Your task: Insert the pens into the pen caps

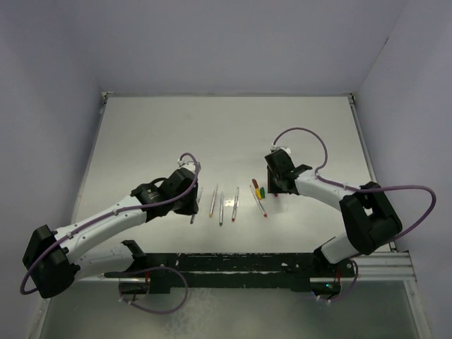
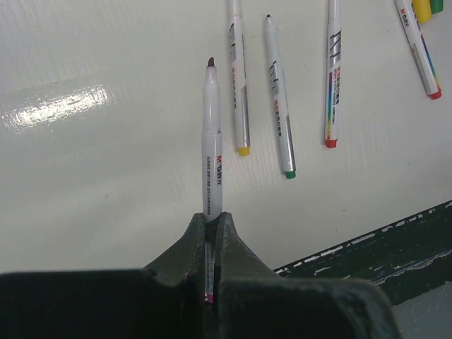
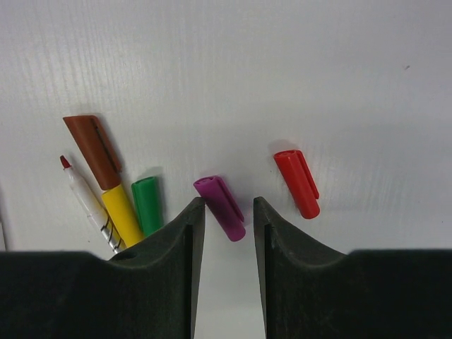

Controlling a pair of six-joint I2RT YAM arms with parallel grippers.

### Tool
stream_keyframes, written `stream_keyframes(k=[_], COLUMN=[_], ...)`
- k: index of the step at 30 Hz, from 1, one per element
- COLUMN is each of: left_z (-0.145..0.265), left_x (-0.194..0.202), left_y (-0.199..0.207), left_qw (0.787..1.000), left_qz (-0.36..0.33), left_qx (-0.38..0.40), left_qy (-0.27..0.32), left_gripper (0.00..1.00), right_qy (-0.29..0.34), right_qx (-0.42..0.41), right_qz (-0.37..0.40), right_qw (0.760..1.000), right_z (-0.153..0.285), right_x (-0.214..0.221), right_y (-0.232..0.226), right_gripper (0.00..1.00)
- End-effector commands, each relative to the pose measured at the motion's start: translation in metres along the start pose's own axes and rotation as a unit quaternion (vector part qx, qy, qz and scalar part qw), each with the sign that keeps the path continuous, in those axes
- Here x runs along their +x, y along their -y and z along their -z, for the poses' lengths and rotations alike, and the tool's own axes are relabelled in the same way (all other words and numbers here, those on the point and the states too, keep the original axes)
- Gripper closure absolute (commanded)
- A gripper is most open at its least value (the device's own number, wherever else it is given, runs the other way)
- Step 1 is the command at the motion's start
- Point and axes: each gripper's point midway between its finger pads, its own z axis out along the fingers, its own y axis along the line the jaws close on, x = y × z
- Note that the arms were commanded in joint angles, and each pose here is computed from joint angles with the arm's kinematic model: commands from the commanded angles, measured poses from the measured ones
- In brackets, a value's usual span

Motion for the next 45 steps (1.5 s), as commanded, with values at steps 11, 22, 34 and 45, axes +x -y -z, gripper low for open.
stream_keyframes(k=[11,22,34,45], left_z=[-0.002,-0.007,-0.008,0.003], left_x=[-0.007,-0.004,-0.003,-0.026], left_y=[0.006,0.006,0.004,0.035], left_qw=[1.000,1.000,1.000,0.992], left_qz=[-0.005,-0.005,-0.005,-0.016], left_qx=[0.014,0.015,0.011,0.102], left_qy=[0.015,0.010,0.012,0.072], left_gripper=[1.00,1.00,1.00,1.00], right_qy=[-0.009,-0.041,-0.021,0.168], right_qx=[-0.013,0.013,-0.001,-0.111], right_qz=[-0.008,-0.011,-0.024,-0.050], right_qw=[1.000,0.999,1.000,0.978], right_z=[-0.007,-0.011,0.001,0.086], right_x=[-0.002,0.018,0.012,-0.070], right_y=[-0.006,0.005,0.003,-0.016], right_gripper=[0.65,0.84,1.00,1.00])
